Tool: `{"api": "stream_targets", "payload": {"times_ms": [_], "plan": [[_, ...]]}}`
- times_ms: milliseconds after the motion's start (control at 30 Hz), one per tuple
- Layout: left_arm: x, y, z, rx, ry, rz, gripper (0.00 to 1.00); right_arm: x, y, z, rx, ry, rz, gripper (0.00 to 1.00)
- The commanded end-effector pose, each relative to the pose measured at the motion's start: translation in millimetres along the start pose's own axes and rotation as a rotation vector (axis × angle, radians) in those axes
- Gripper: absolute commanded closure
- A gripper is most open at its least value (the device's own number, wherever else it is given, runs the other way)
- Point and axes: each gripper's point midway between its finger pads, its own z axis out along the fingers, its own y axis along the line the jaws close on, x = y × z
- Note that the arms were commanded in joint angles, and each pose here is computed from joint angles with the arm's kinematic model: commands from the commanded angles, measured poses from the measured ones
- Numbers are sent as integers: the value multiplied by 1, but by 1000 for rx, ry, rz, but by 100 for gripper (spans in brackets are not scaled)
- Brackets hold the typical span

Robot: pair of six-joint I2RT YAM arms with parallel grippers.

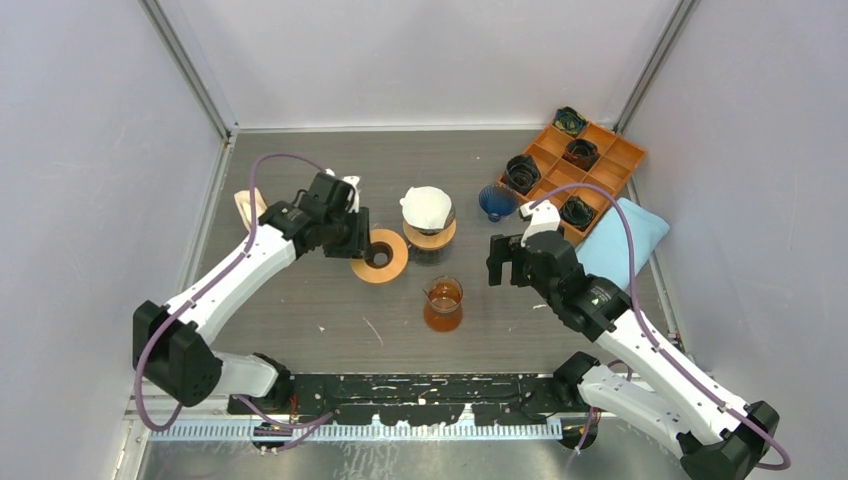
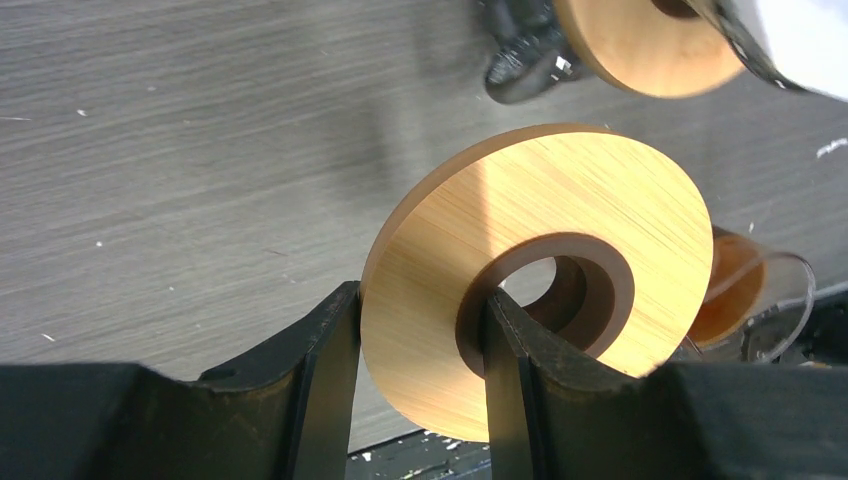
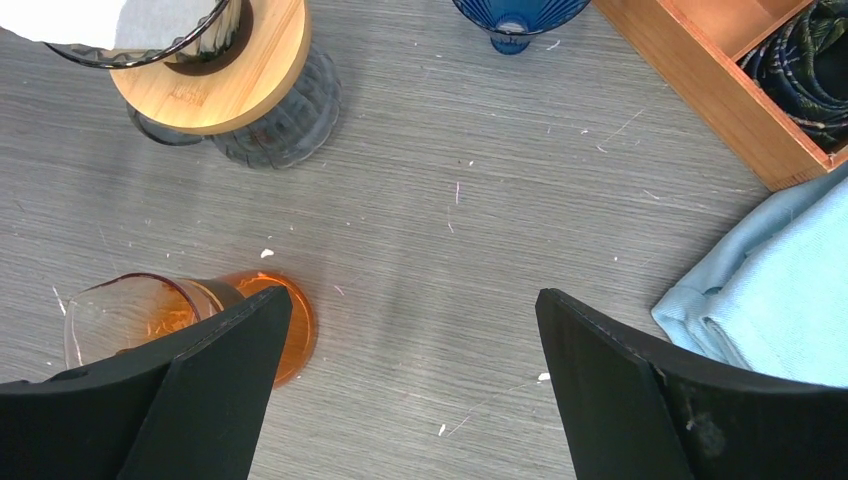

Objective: Place the coffee filter in the dripper

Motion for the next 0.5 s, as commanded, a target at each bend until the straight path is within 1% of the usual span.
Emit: {"api": "stream_targets", "payload": {"times_ms": [0, 167, 300, 467], "plan": [[3, -26, -23, 32, -60, 17, 78, -12, 1, -3, -9, -51, 25, 0], [16, -54, -29, 56, -61, 72, 78, -11, -1, -2, 8, -53, 35, 0], [16, -78, -39, 94, -83, 119, 78, -9, -4, -1, 23, -51, 45, 0], [17, -107, -39, 147, -77, 168, 78, -5, -9, 2, 55, -37, 53, 0]]}}
